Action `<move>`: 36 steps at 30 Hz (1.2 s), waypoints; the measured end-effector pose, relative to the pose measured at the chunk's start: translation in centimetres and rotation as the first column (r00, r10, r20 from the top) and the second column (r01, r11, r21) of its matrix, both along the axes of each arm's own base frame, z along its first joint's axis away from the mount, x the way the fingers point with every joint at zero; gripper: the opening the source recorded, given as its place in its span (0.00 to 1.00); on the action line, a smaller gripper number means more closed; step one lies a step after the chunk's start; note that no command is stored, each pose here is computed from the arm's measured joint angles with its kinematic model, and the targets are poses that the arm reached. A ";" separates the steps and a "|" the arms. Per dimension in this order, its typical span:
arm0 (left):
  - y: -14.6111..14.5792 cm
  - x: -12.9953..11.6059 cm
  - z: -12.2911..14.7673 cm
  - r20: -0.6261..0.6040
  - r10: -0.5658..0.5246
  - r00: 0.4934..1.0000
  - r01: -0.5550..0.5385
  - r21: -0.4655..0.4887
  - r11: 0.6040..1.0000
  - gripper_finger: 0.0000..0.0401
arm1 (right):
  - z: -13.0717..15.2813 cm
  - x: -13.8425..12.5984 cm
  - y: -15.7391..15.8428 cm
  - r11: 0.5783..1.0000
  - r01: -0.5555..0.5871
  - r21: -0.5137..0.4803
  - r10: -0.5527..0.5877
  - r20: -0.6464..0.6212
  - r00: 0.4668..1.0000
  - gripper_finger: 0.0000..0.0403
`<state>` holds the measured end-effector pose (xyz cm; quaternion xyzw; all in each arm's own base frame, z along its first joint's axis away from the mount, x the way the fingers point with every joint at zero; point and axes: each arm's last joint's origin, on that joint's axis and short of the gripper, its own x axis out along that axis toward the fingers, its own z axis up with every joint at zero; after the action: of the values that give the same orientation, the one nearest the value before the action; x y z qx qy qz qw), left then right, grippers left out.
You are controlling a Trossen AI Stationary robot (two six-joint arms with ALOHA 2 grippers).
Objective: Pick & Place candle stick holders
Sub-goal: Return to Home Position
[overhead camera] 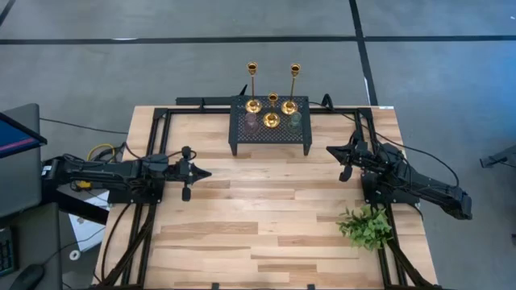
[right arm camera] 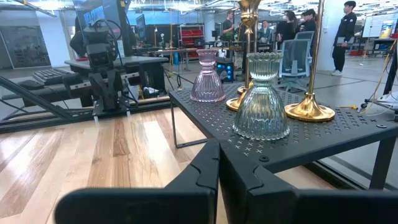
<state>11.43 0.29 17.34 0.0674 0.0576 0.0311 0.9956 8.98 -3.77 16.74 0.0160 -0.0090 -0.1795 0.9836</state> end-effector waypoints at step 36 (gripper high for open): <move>0.0 0.9 -1.1 -0.115 0.000 0.993 0.000 -0.001 1.000 0.02 | 0.0 0.0 0.0 1.000 0.000 0.000 0.000 0.000 1.000 0.00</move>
<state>12.29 0.30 16.19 0.0686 0.1147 0.0271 0.9907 8.98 -3.77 16.73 0.0160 -0.0090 -0.1795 0.9836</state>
